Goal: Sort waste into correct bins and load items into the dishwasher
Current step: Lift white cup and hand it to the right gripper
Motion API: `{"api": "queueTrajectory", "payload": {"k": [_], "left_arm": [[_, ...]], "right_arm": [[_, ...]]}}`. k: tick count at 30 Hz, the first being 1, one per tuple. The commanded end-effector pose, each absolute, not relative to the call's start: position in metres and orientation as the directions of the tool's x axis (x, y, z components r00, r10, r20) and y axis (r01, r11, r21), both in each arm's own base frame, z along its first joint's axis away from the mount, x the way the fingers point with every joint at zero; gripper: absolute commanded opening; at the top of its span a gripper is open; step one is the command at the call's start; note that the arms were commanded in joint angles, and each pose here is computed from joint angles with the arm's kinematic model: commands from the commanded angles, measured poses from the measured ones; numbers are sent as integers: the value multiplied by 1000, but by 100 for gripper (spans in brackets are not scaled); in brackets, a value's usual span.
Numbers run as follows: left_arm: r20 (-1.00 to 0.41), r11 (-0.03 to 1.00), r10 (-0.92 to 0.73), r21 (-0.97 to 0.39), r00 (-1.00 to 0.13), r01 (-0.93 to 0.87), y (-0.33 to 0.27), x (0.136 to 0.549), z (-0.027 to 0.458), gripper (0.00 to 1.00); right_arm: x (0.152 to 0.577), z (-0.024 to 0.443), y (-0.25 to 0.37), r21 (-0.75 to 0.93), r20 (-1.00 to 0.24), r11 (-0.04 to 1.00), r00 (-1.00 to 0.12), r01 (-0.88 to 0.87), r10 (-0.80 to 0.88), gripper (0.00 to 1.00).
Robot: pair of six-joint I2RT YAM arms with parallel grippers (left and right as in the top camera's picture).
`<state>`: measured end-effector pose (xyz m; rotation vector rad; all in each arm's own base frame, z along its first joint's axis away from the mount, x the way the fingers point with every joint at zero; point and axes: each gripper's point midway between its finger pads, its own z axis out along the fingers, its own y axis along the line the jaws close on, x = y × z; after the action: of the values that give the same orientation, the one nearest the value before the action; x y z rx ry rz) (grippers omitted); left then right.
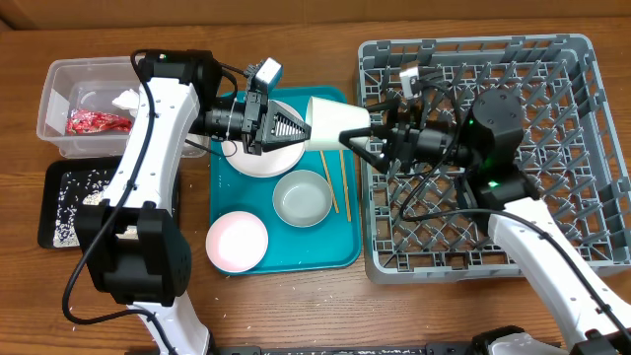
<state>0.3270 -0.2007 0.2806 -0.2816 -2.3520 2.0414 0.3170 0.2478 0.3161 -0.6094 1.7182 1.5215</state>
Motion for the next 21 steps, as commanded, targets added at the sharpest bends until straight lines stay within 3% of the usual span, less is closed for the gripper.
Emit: {"api": "queueTrajectory", "payload": {"k": [1, 5, 9, 16, 21], "left_arm": [[-148, 121, 160, -978, -976, 168, -205, 325, 285, 4], [-146, 134, 172, -976, -974, 170, -207, 323, 283, 4], [-146, 137, 174, -976, -974, 171, -207, 323, 282, 4], [-144, 165, 185, -971, -972, 175, -206, 322, 277, 24], [-144, 209, 197, -960, -970, 185, -202, 322, 269, 33]], "right_arm": [[314, 322, 255, 608, -794, 154, -597, -779, 113, 87], [316, 318, 256, 614, -789, 154, -604, -774, 110, 83], [316, 319, 256, 609, -793, 153, -599, -778, 112, 64], [317, 323, 255, 592, -806, 152, -580, -792, 120, 50], [327, 322, 241, 599, -801, 184, -581, -779, 144, 49]]}}
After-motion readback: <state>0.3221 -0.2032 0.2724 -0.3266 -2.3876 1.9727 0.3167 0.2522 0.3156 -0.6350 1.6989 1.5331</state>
